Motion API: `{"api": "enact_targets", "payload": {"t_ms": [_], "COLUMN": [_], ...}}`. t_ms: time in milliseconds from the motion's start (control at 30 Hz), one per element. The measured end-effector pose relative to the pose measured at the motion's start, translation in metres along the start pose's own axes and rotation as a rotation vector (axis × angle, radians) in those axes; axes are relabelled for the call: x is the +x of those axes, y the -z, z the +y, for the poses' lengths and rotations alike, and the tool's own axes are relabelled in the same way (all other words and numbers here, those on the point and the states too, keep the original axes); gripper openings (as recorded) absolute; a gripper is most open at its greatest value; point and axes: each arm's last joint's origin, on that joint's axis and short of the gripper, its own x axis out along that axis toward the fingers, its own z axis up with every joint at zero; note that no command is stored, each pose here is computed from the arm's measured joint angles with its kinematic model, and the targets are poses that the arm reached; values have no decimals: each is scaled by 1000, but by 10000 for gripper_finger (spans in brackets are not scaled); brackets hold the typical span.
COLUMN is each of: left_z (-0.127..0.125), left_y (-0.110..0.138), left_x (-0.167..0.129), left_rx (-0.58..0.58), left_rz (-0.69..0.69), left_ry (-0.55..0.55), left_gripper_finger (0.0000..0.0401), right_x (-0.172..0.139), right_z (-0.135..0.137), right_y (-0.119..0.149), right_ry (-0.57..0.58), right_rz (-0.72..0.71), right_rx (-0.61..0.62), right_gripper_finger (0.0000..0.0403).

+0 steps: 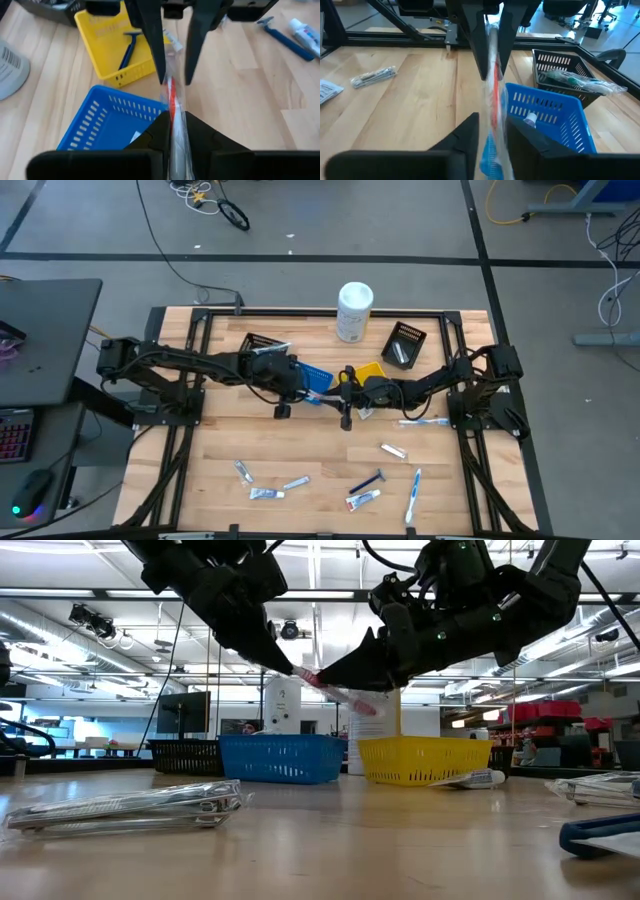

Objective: Pick & Place Travel size toiletries
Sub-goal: Put the orange toothbrush into the left black bin

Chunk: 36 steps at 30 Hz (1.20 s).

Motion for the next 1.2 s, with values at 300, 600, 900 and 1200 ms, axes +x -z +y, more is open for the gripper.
{"api": "enact_targets", "payload": {"t_ms": [300, 600, 900, 1200], "left_z": [2, 6, 9, 18], "left_y": [-1, 9, 26, 52], "left_x": [-21, -87, -104, -79], "left_rx": [-116, -123, -240, -230], "left_rz": [21, 102, 85, -15], "left_ry": [-94, -413, -602, -519], "left_gripper_finger": [33, 36, 37, 37], "right_x": [-5, -25, -25, -25], "right_z": [-1, -9, -11, -11], "right_y": [-10, -39, -31, -27], "right_ry": [163, 256, 254, 250], "right_rz": [-36, -80, 5, 34], "right_rx": [-121, -136, -76, -32], "right_gripper_finger": [156, 162, 163, 163]}}
